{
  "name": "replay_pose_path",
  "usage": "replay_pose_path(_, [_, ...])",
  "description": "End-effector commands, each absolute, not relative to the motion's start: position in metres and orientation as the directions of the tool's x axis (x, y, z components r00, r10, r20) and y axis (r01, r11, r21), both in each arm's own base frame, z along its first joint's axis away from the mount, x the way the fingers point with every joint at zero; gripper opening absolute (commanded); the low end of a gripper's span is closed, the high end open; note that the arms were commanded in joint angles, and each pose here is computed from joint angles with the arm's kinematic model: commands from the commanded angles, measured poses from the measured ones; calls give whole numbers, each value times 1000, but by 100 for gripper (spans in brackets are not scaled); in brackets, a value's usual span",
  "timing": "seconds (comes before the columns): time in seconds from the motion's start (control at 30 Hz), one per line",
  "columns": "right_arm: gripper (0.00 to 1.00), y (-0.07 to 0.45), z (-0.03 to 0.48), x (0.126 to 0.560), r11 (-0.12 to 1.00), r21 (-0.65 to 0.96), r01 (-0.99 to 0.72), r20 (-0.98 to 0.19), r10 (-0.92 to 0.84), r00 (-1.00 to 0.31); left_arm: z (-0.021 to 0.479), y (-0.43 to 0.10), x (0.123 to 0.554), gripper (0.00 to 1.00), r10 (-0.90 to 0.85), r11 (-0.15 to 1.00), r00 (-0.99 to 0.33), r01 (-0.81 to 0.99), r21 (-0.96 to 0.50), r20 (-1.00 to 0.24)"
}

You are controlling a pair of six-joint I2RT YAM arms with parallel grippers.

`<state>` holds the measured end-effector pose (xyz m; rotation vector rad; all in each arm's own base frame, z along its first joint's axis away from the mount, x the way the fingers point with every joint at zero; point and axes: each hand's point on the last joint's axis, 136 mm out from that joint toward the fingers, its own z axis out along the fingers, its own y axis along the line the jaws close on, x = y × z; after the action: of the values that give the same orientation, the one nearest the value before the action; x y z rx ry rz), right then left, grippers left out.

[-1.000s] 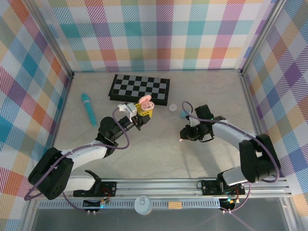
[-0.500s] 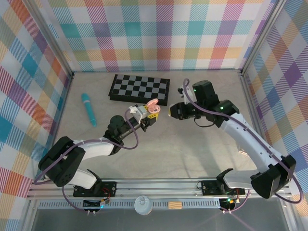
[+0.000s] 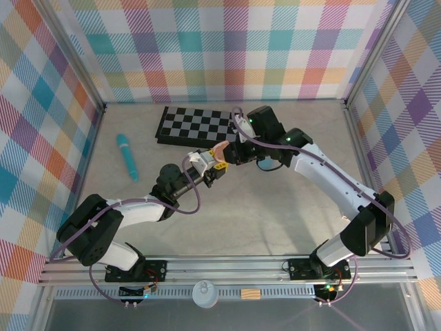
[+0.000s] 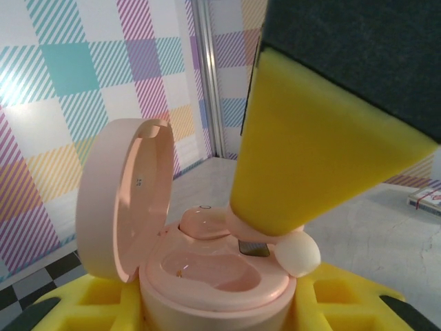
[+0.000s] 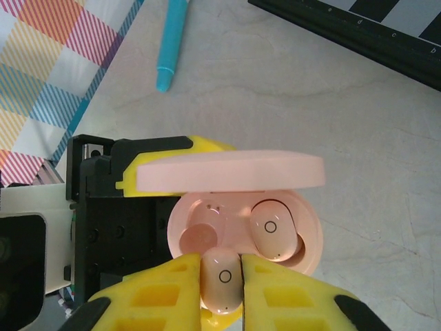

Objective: Insert the wireless bluetooth earbuds into the charging case

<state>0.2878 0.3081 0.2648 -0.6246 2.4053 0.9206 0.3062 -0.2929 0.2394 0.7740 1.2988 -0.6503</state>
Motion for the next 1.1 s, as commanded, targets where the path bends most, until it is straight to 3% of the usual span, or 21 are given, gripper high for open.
replay_pose_path(0.0, [18, 314, 285, 293, 644, 467, -607, -632, -237, -738, 256, -297, 304, 29, -12, 584, 221, 793, 172, -975])
replay_pose_path(0.83, [18, 332, 267, 294, 617, 490, -616, -603, -270, -750, 262, -295, 308, 29, -26, 605, 203, 783, 146, -979])
replay_pose_path(1.07, [28, 329, 268, 289, 623, 479, -618, -604, -278, -747, 265, -296, 308, 29, -40, 604, 200, 785, 136, -979])
